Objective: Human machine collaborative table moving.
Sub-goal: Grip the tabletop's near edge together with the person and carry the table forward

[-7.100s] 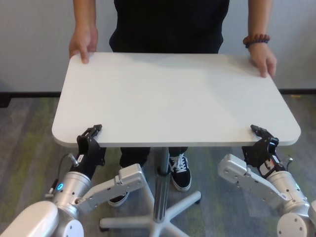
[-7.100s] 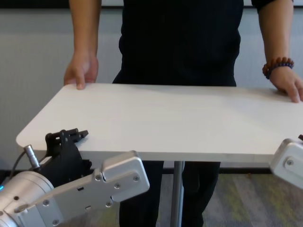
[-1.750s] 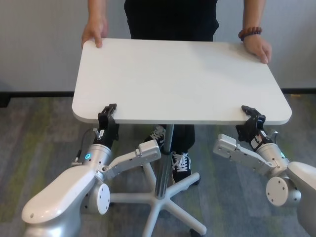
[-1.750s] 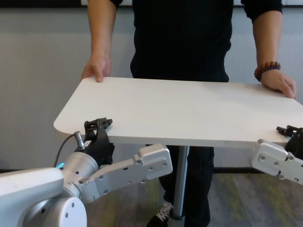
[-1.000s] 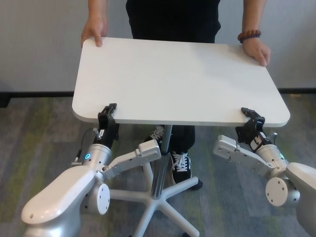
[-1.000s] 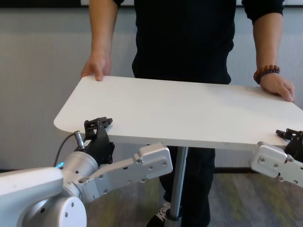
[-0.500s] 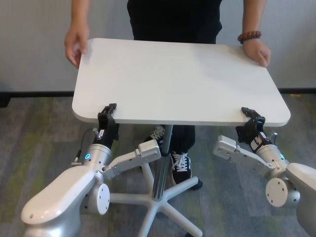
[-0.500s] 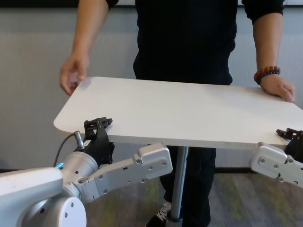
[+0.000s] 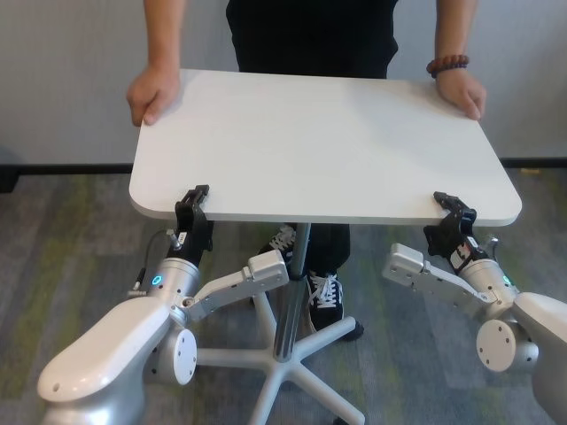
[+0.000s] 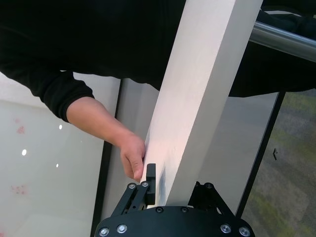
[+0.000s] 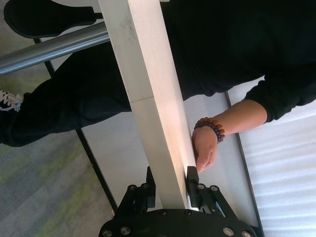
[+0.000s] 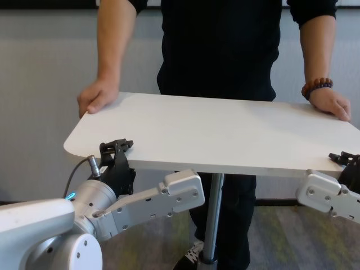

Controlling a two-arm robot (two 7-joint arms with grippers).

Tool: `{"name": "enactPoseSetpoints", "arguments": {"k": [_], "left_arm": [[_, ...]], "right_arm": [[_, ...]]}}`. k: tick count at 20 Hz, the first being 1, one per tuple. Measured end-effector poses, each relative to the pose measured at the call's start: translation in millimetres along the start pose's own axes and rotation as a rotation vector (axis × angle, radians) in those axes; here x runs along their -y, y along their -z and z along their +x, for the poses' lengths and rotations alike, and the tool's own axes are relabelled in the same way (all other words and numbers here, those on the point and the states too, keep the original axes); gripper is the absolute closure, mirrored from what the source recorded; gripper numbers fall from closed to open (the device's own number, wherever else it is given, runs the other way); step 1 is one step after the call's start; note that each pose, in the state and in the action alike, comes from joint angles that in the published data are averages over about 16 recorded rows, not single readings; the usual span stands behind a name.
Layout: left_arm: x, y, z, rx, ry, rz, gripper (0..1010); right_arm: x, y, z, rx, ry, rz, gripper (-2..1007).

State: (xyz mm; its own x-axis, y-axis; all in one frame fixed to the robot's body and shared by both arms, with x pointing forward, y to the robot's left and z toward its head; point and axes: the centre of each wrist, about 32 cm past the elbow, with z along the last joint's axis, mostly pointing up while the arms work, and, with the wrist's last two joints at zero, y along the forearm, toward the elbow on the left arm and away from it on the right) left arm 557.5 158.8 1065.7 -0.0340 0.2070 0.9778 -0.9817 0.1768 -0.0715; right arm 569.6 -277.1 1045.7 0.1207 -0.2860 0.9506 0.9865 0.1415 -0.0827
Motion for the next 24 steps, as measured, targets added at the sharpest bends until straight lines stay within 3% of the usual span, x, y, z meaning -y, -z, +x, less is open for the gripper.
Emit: {"name": "enactPoseSetpoints", "arguments": {"k": [13, 24], "left_arm": [[1.5, 3.6, 0.5, -0.009, 0.004, -0.016, 685], [1.3, 2.5, 0.4, -0.006, 0.003, -0.011, 685]], "right_arm": [[0.1, 0.7, -0.2, -0.001, -0.003, -0.001, 653], [0.2, 0.9, -0.4, -0.002, -0.005, -0.001, 653]]}}
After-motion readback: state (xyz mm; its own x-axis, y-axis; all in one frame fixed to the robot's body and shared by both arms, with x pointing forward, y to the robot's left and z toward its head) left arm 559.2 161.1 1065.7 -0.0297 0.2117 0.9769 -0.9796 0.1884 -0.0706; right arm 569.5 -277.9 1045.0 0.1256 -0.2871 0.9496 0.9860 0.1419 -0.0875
